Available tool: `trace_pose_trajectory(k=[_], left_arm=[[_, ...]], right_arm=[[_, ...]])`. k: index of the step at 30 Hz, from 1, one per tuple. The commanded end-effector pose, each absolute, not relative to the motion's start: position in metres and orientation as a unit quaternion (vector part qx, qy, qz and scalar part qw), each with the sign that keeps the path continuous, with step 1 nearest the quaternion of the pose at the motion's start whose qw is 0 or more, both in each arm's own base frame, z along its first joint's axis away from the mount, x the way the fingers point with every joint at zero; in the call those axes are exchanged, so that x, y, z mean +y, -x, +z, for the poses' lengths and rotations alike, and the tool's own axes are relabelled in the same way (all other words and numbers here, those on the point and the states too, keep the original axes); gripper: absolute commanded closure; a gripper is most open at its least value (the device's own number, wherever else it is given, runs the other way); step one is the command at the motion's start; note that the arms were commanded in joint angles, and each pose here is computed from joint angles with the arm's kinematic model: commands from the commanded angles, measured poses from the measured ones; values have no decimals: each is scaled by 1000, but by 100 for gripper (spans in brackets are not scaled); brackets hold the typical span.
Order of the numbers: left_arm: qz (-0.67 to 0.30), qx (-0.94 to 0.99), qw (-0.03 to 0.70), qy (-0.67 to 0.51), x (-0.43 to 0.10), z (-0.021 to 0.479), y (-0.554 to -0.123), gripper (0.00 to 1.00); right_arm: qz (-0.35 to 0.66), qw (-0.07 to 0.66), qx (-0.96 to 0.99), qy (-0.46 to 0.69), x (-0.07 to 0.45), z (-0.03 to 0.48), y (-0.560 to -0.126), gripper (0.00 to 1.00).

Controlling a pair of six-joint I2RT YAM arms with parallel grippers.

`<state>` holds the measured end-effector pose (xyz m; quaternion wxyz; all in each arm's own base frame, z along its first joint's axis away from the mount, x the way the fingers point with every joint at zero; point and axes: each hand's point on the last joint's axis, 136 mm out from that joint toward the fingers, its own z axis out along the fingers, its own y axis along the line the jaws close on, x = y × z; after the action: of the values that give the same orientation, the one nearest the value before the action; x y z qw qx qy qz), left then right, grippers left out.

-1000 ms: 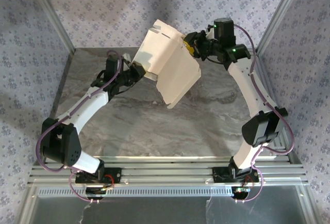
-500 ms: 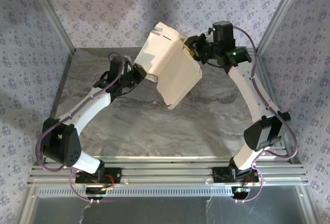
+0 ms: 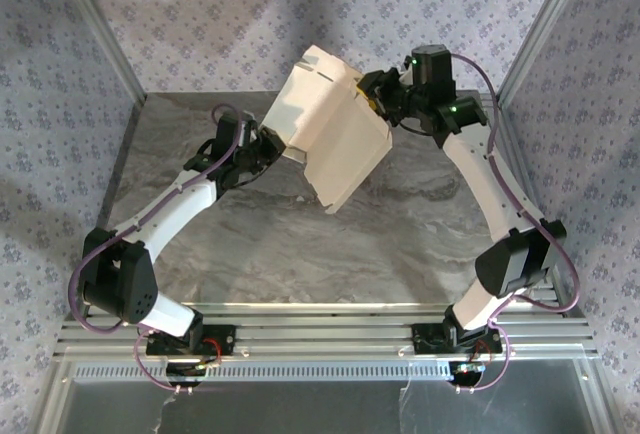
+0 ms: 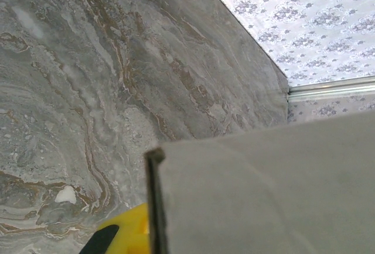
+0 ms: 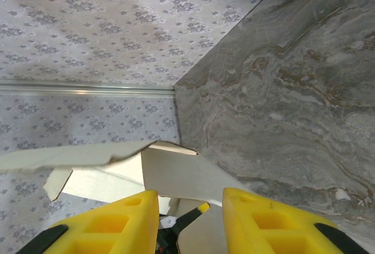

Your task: Fold the paper box

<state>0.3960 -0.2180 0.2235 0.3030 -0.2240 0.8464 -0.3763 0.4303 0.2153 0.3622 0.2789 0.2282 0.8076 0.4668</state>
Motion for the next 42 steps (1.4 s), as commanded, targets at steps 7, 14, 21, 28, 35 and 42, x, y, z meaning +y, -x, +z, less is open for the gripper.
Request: trace_pose_trajectory(k=[7, 14, 21, 28, 35, 42], left_arm=[[-406, 826, 311, 238, -221, 246, -394, 100], [-403, 828, 308, 239, -220, 244, -391, 100], [-398, 833, 308, 231, -223, 245, -391, 100], [-389, 838, 308, 226, -225, 244, -390, 100], [-389, 838, 311, 223, -224, 248, -388, 100], [-389, 838, 312, 222, -225, 249, -387, 100]], right_arm=[[482, 300, 770, -291, 187, 348, -431, 58], [500, 289, 769, -272, 204, 354, -440, 55], [492, 283, 785, -247, 217, 357, -442, 52], [458, 279, 817, -211, 231, 358, -440, 53], [432, 261, 838, -207, 235, 338, -440, 66], [413, 259, 850, -199, 237, 333, -436, 82]])
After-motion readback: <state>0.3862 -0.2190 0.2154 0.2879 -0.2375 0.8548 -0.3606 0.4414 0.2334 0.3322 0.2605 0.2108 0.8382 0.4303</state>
